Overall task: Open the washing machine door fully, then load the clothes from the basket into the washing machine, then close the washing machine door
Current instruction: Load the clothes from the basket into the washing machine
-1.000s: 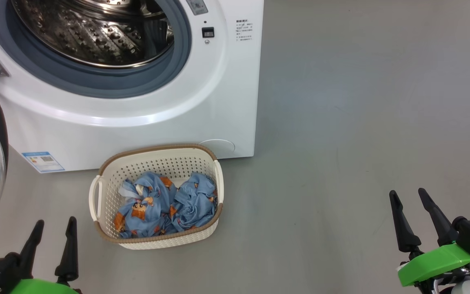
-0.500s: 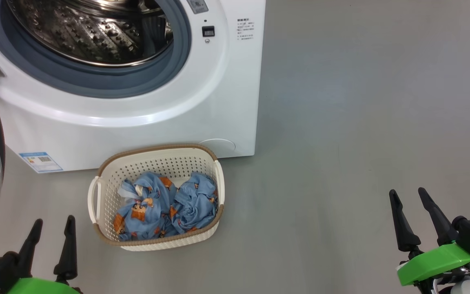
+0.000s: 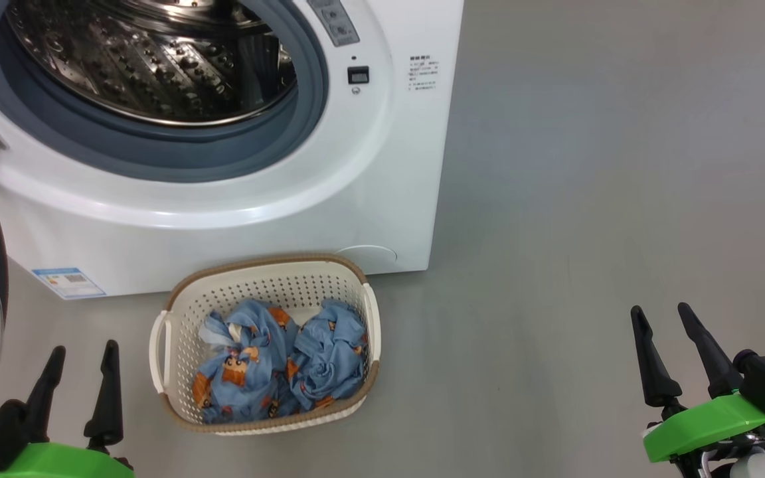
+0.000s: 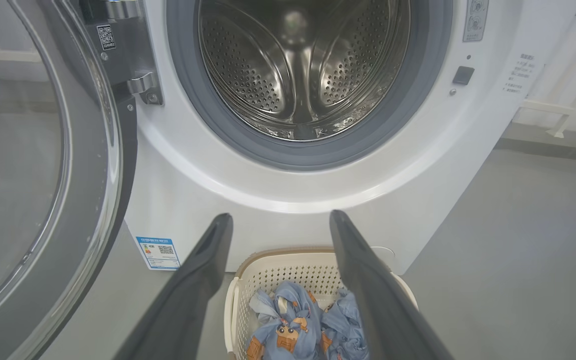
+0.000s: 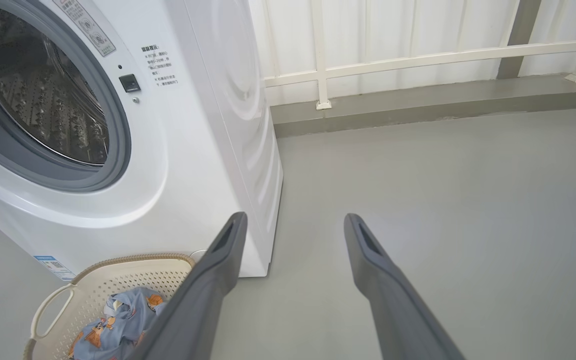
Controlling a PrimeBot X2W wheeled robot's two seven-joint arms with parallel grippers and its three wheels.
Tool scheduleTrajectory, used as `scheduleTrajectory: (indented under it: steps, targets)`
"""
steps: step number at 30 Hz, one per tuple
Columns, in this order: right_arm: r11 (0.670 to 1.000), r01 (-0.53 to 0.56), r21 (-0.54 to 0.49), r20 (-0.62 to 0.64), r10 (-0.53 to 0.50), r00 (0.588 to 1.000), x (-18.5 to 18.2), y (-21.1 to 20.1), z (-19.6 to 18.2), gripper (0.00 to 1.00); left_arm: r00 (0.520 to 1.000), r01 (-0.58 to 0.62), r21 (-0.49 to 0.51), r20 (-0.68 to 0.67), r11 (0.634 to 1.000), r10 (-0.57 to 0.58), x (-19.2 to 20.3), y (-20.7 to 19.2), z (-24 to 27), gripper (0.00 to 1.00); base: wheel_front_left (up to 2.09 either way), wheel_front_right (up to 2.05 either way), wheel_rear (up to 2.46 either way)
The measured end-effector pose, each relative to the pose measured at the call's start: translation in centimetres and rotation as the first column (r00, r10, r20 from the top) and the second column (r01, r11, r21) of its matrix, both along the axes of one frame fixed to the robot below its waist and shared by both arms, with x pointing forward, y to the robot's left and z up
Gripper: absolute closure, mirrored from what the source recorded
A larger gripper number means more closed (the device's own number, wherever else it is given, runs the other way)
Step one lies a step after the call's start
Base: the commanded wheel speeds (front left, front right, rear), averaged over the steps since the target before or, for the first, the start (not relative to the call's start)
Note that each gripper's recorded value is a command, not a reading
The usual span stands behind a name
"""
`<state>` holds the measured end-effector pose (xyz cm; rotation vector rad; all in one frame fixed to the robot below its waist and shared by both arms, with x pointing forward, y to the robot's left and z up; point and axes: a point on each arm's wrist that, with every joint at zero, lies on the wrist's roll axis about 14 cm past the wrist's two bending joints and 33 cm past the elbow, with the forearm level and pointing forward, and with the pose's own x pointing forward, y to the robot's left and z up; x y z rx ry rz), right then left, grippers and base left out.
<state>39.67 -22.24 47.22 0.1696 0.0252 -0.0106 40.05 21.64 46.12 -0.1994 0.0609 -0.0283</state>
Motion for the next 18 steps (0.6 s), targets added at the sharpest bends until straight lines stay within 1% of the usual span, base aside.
scheduleTrajectory:
  steps: [6, 18]
  targets:
    - [1.000, -0.003, 0.003, 0.000, 0.003, 1.000, 0.14, 0.16, -0.03, 0.00, 1.000, 0.010, 0.008, -0.003, 1.000, -0.010, 0.01, -0.16, -0.08, 0.00, 0.70, -0.72, 0.03]
    - [1.000, -0.008, 0.004, 0.004, 0.008, 1.000, 0.21, 0.34, 0.10, 0.00, 1.000, 0.007, 0.005, -0.003, 1.000, -0.007, -0.13, -0.29, -0.09, 0.00, 0.03, -0.03, 0.00]
